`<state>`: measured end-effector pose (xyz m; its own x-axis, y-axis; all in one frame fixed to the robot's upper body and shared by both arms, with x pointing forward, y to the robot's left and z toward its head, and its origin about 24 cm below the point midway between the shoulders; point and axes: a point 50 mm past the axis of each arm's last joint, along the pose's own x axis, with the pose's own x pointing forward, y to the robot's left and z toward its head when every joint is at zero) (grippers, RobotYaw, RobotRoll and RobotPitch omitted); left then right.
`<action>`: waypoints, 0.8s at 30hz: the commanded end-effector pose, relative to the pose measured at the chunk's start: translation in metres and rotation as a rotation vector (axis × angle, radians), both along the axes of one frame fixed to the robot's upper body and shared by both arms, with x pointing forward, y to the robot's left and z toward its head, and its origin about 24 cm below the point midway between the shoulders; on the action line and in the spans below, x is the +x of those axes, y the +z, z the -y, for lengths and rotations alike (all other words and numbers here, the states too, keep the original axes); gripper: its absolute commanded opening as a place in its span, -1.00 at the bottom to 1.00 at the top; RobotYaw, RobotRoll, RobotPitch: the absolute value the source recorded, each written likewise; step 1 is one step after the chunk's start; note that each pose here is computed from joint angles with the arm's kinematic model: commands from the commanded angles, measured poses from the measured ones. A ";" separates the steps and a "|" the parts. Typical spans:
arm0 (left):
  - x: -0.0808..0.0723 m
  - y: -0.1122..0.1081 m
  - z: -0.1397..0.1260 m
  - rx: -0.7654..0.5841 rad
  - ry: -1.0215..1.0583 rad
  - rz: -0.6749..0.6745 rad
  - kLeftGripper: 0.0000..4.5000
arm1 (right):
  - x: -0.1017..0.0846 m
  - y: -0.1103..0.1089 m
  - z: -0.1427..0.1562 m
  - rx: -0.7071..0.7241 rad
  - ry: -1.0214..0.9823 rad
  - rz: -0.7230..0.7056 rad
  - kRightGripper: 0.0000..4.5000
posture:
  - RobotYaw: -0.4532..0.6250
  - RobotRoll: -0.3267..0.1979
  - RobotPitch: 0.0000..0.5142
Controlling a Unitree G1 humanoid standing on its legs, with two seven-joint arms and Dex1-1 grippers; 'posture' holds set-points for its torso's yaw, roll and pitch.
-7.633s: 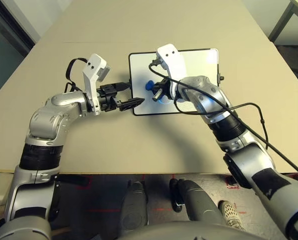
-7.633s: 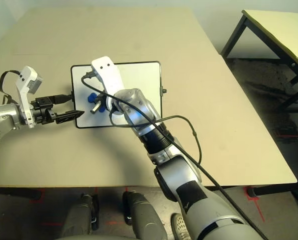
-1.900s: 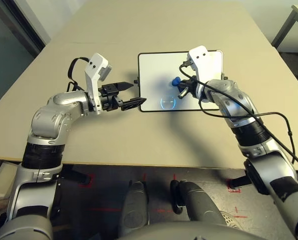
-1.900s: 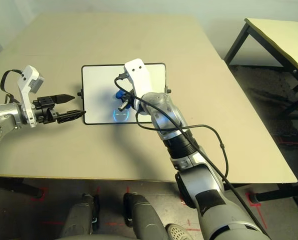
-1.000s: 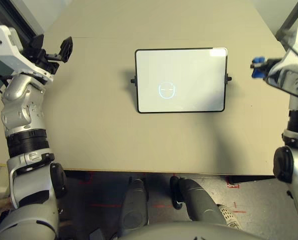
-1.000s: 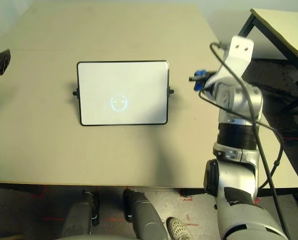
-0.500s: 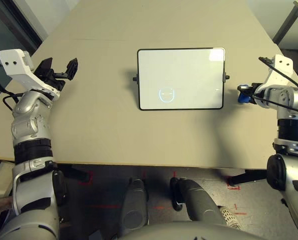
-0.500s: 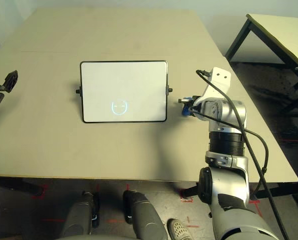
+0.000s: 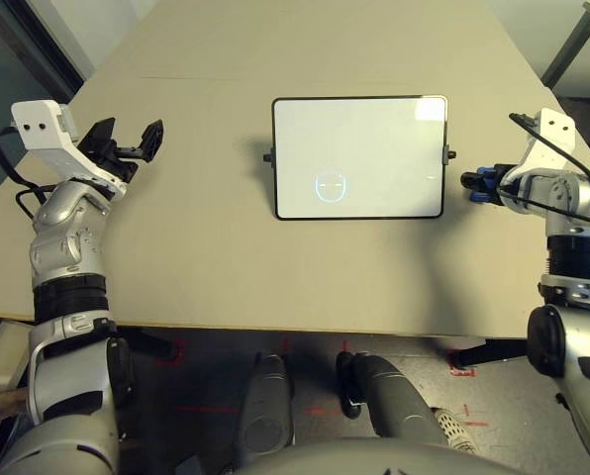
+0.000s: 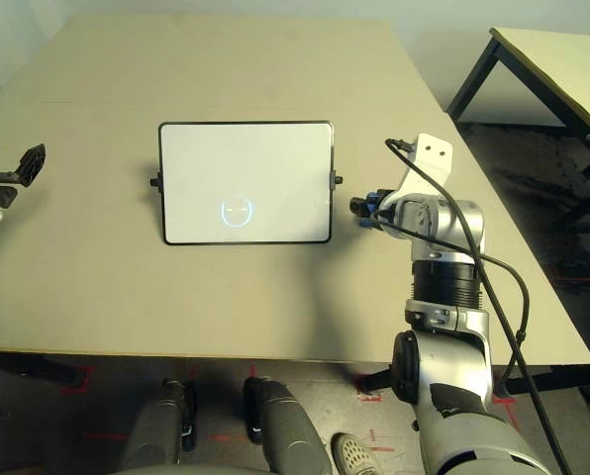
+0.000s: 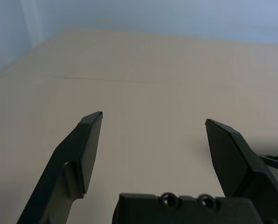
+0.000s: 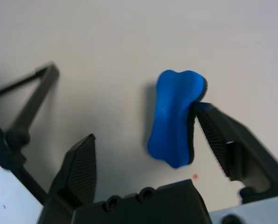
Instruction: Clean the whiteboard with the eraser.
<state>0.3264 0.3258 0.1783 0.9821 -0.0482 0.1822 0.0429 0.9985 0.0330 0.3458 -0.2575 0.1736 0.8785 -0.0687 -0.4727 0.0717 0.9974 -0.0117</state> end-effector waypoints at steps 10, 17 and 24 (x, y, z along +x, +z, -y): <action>0.010 -0.001 0.006 0.034 0.005 -0.005 1.00 | 0.010 -0.010 0.036 0.013 -0.093 0.296 0.99 | -0.25 0.25 -0.47; 0.004 -0.011 -0.007 0.114 0.104 0.046 1.00 | 0.009 -0.036 0.055 -0.035 -0.149 0.626 0.99 | -0.24 0.25 -0.48; -0.005 -0.021 -0.027 0.132 0.248 0.078 1.00 | 0.004 -0.060 0.058 -0.038 -0.116 0.626 0.99 | -0.23 0.25 -0.53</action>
